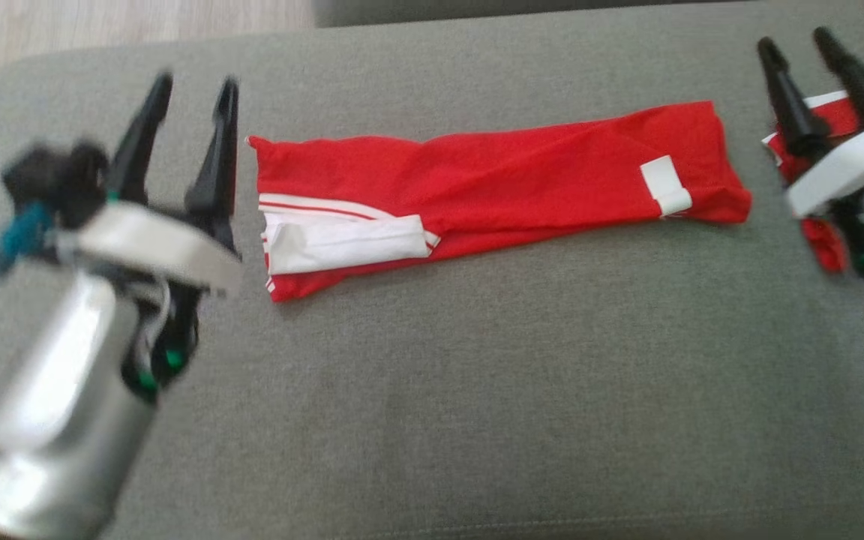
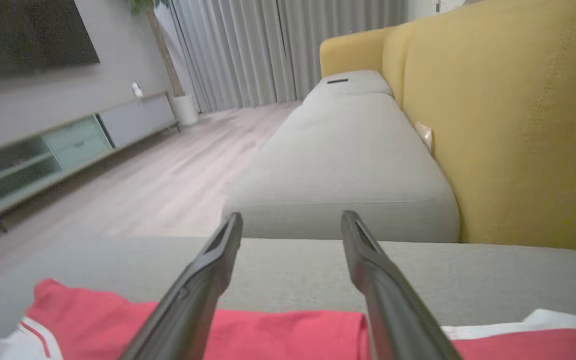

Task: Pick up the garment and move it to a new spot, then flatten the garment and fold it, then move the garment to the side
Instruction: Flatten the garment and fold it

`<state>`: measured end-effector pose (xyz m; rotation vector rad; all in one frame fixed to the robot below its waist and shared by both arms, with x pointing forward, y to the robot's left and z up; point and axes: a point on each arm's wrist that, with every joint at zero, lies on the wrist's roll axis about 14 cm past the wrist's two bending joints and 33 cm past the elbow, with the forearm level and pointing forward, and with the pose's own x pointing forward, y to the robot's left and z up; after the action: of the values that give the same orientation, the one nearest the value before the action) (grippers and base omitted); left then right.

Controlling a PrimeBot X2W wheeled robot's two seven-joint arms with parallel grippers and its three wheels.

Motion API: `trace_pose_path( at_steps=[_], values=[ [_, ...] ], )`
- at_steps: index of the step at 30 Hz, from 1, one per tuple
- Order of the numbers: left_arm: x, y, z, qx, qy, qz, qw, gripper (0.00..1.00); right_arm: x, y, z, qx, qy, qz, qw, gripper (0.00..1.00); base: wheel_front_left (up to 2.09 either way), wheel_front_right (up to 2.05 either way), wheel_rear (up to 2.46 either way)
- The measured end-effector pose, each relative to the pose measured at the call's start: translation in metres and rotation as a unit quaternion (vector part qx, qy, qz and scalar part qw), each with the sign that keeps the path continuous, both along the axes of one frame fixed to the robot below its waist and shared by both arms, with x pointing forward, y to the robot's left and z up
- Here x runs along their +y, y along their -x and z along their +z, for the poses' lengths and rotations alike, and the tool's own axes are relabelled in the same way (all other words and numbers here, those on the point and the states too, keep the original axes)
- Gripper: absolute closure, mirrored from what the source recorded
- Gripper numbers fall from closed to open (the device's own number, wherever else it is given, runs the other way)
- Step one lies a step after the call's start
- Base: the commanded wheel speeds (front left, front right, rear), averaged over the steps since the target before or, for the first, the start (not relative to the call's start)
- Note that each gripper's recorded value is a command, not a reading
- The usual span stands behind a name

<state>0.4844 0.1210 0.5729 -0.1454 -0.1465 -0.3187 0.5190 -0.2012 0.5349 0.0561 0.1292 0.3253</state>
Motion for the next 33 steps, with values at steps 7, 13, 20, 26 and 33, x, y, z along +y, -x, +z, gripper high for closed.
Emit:
trace_pose_path(
  at_steps=[7,13,20,26,33],
  values=[
    [0.006,0.031,-0.024,0.015,0.059,0.041,0.997,0.00,0.025,0.017,0.012,-0.048,-0.120,-0.036,0.991,0.00,0.00,0.00,0.00],
    [0.003,0.050,-0.052,0.044,0.068,0.050,0.995,0.00,0.027,0.056,-0.024,-0.044,-0.151,-0.092,0.983,0.00,0.00,0.00,0.00],
    [0.007,0.058,-0.070,0.057,0.061,0.056,0.995,0.00,0.036,0.069,-0.051,-0.023,-0.134,-0.108,0.985,0.00,0.00,0.00,0.00],
    [0.008,0.059,-0.087,0.078,0.051,0.057,0.994,0.00,0.023,0.051,-0.071,-0.001,-0.103,-0.129,0.986,0.00,0.00,0.00,0.00],
    [0.013,0.055,-0.098,0.091,0.043,0.064,0.993,0.00,-0.004,0.019,-0.101,0.054,-0.071,-0.175,0.980,0.00,0.00,0.00,0.00]
  ],
)
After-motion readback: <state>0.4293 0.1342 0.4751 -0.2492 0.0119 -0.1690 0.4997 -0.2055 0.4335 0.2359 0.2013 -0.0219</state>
